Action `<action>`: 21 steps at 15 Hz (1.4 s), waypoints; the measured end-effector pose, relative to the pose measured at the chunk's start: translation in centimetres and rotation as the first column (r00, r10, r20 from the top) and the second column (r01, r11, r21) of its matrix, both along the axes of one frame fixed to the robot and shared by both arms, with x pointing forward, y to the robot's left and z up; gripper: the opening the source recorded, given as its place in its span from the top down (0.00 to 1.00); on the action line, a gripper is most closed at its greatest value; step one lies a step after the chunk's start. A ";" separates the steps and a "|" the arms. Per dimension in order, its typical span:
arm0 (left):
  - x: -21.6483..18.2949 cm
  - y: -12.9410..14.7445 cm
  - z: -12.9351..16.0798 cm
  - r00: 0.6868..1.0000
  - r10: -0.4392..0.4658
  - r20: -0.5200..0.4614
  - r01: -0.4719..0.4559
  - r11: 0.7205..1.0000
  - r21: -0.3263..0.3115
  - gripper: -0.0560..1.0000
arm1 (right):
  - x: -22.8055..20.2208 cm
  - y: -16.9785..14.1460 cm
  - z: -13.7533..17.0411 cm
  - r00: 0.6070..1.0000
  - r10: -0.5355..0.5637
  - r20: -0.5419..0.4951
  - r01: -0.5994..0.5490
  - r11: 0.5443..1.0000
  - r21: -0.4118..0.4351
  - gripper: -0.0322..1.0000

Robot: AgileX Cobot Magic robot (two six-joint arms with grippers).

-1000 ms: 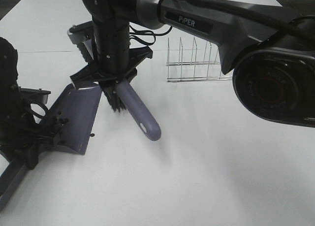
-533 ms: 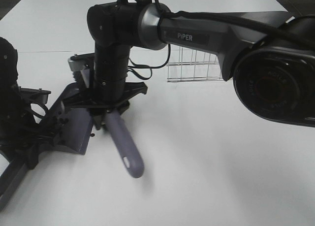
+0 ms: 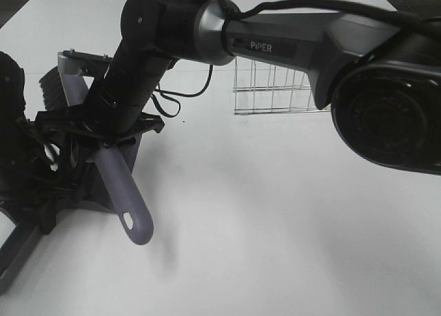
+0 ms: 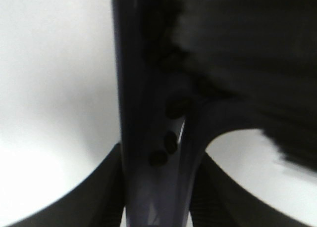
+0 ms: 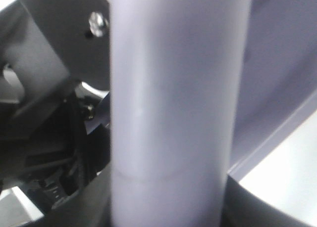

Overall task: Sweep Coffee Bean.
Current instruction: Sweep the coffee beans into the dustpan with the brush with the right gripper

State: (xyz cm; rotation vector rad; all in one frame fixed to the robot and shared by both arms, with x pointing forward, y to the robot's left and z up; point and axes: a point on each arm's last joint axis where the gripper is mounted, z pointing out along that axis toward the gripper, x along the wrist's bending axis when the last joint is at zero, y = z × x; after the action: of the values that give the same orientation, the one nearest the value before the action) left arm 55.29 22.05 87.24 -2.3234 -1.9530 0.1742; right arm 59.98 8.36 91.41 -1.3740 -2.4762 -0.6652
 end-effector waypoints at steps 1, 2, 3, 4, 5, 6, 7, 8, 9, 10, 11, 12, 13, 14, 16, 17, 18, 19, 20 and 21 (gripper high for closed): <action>0.0 0.0 0.0 1.000 0.000 0.001 0.000 1.000 0.000 0.65 | 0.2 -0.3 0.9 0.999 0.007 0.049 -0.006 1.000 -0.026 0.66; 0.0 0.0 0.0 1.000 0.000 0.001 0.000 1.000 0.000 0.65 | 0.5 -1.3 2.2 0.993 0.019 0.115 -0.005 0.993 -0.119 0.66; 0.0 0.0 0.0 1.000 0.000 0.001 0.000 1.000 0.000 0.65 | 0.5 -1.9 2.3 0.992 0.023 0.125 0.000 0.984 -0.180 0.66; 0.0 0.0 0.0 1.000 0.000 0.001 0.000 1.000 0.000 0.65 | 0.6 -2.5 2.1 0.991 0.028 0.128 0.004 0.970 -0.244 0.66; 0.0 0.0 0.0 1.000 0.000 0.001 0.000 1.000 0.000 0.65 | 0.4 -3.0 1.9 0.993 0.031 0.111 0.003 0.955 -0.296 0.66; 0.0 0.0 0.0 1.000 0.000 0.001 0.000 1.000 0.000 0.65 | 0.3 -3.3 1.9 0.995 0.035 0.096 -0.002 0.945 -0.329 0.66; 0.0 0.0 0.0 1.000 0.000 0.001 0.000 1.000 0.000 0.65 | 0.3 -3.3 1.8 0.995 0.037 0.091 -0.004 0.942 -0.336 0.66; 0.0 0.0 0.0 1.000 0.000 0.001 0.000 1.000 0.000 0.65 | 0.2 -3.4 1.8 0.996 0.039 0.078 -0.010 0.938 -0.347 0.66; 0.0 0.0 0.0 1.000 0.000 0.001 0.000 1.000 0.000 0.65 | 0.1 -3.5 1.8 0.997 0.040 0.067 -0.014 0.934 -0.356 0.66; 0.0 0.0 0.0 1.000 0.000 0.001 0.000 1.000 0.000 0.65 | 0.0 -3.6 1.8 0.998 0.039 0.057 -0.016 0.931 -0.364 0.66; 0.0 0.0 0.0 1.000 0.000 0.001 0.000 1.000 0.000 0.65 | -0.1 -3.7 1.8 0.998 0.038 0.052 -0.017 0.929 -0.369 0.66; 0.0 0.0 0.0 1.000 0.000 0.001 0.000 1.000 0.000 0.65 | -0.1 -3.8 2.0 0.998 0.028 0.052 -0.006 0.925 -0.380 0.66; 0.0 0.0 0.0 1.000 0.001 0.001 -0.001 1.000 -0.001 0.65 | 0.0 -4.0 2.5 0.997 0.023 0.070 0.006 0.921 -0.390 0.66; 0.0 0.0 0.0 1.000 0.001 0.001 -0.001 1.000 -0.001 0.65 | 0.1 -4.3 3.5 0.994 0.015 0.107 0.030 0.916 -0.400 0.66; 0.0 0.0 0.0 1.000 0.001 0.001 -0.001 1.000 -0.001 0.65 | 0.5 -5.0 5.4 0.981 0.017 0.194 0.069 0.900 -0.431 0.66; 0.0 0.0 0.0 1.000 0.001 0.001 -0.001 1.000 -0.001 0.65 | 0.7 -5.5 6.6 0.969 0.018 0.246 0.097 0.890 -0.446 0.66; 0.0 0.0 0.0 1.000 0.001 0.001 -0.001 1.000 -0.001 0.65 | 0.8 -5.9 7.7 0.957 0.024 0.290 0.116 0.882 -0.458 0.66; 0.0 0.0 0.0 1.000 0.002 0.001 -0.002 1.000 -0.001 0.65 | 0.9 -6.3 8.7 0.948 0.020 0.318 0.133 0.881 -0.454 0.66; 0.0 0.0 0.0 1.000 0.002 0.002 -0.002 1.000 -0.002 0.65 | 1.0 -6.7 9.6 0.944 0.004 0.330 0.150 0.886 -0.439 0.66; 0.0 0.0 0.0 1.000 0.002 0.001 -0.002 1.000 -0.002 0.65 | 1.2 -7.2 10.4 0.944 -0.016 0.331 0.162 0.893 -0.420 0.66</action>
State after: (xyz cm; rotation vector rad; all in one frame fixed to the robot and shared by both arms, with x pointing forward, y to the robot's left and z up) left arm 55.31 22.02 87.24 -2.3234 -1.9573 0.1751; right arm 61.14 1.15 101.77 -1.6579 -2.9759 -0.3713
